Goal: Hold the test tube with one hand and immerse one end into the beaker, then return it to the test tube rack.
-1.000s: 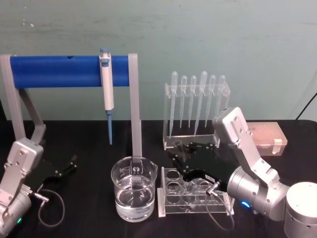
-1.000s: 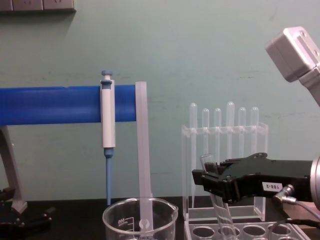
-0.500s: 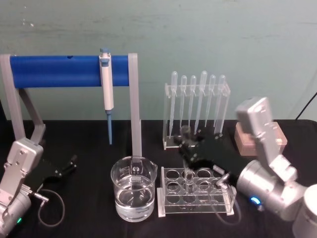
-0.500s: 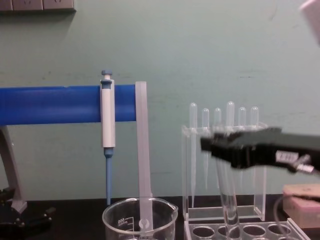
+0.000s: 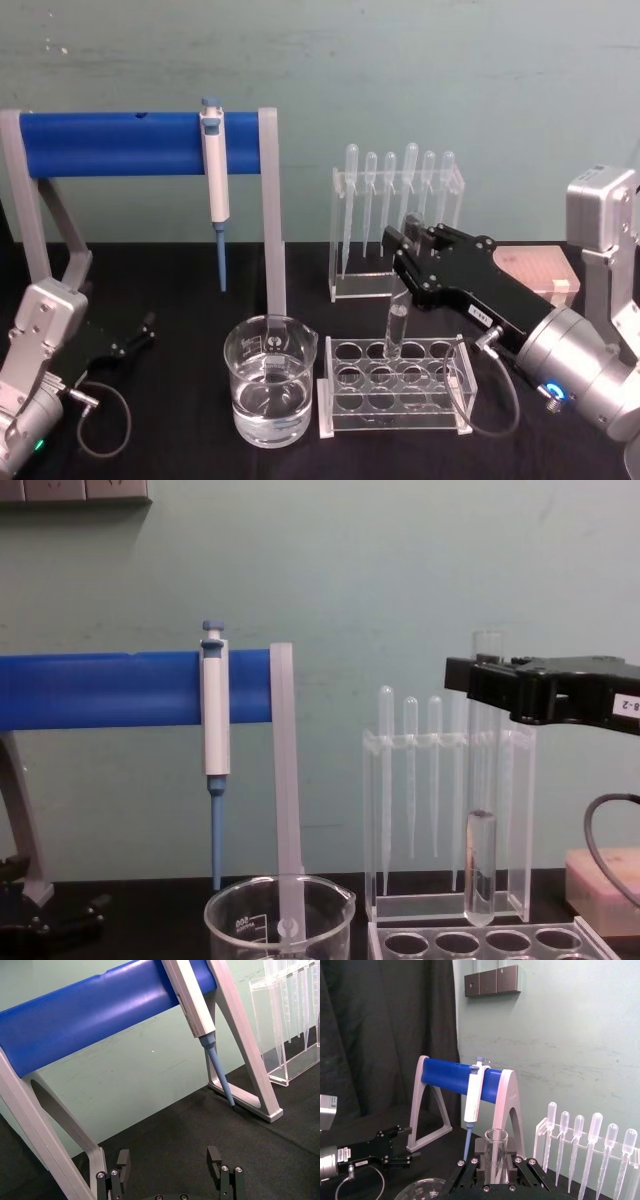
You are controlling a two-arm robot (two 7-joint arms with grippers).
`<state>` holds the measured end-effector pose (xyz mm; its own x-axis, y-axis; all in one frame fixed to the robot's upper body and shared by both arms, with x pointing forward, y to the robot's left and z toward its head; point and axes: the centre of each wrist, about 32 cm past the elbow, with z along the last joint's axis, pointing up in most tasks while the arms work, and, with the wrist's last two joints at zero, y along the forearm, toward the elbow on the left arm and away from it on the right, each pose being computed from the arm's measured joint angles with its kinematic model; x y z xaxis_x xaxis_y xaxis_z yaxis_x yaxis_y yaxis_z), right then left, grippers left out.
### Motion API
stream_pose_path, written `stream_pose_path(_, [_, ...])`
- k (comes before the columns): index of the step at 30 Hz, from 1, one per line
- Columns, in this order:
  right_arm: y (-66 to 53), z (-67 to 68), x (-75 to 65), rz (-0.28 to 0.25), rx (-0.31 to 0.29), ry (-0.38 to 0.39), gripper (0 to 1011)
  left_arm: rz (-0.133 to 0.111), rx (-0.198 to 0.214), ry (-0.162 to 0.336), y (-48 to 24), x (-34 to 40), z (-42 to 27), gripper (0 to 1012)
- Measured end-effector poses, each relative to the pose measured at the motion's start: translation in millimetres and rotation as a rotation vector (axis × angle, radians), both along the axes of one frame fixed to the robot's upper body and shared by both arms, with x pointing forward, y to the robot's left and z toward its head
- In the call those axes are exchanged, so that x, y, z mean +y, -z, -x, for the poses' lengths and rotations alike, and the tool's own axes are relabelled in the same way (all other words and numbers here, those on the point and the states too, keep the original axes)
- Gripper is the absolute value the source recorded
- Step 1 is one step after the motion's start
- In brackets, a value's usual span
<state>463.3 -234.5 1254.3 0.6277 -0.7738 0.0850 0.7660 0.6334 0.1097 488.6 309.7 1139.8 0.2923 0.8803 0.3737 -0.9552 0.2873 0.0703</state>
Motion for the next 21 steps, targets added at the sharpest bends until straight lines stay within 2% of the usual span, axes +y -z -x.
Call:
stream_pose_path(5, [-1.8, 0.0, -1.0, -0.001, -0.005, -0.003, 231, 0.0, 0.0, 0.0, 0.0, 0.0, 0.0, 1000])
stream_pose_path(10, [-9.9, -1.2, 1.9, 0.017, -0.02, -0.017, 230, 0.0, 0.0, 0.0, 0.0, 0.0, 0.0, 1000])
stream_pose_path(15, [-21.9, -3.8, 10.6, 0.035, -0.041, -0.042, 231, 0.0, 0.0, 0.0, 0.0, 0.0, 0.0, 1000])
stream_pose_path(21, [-39.8, -12.9, 33.9, 0.042, -0.06, -0.096, 230, 0.0, 0.0, 0.0, 0.0, 0.0, 0.0, 1000])
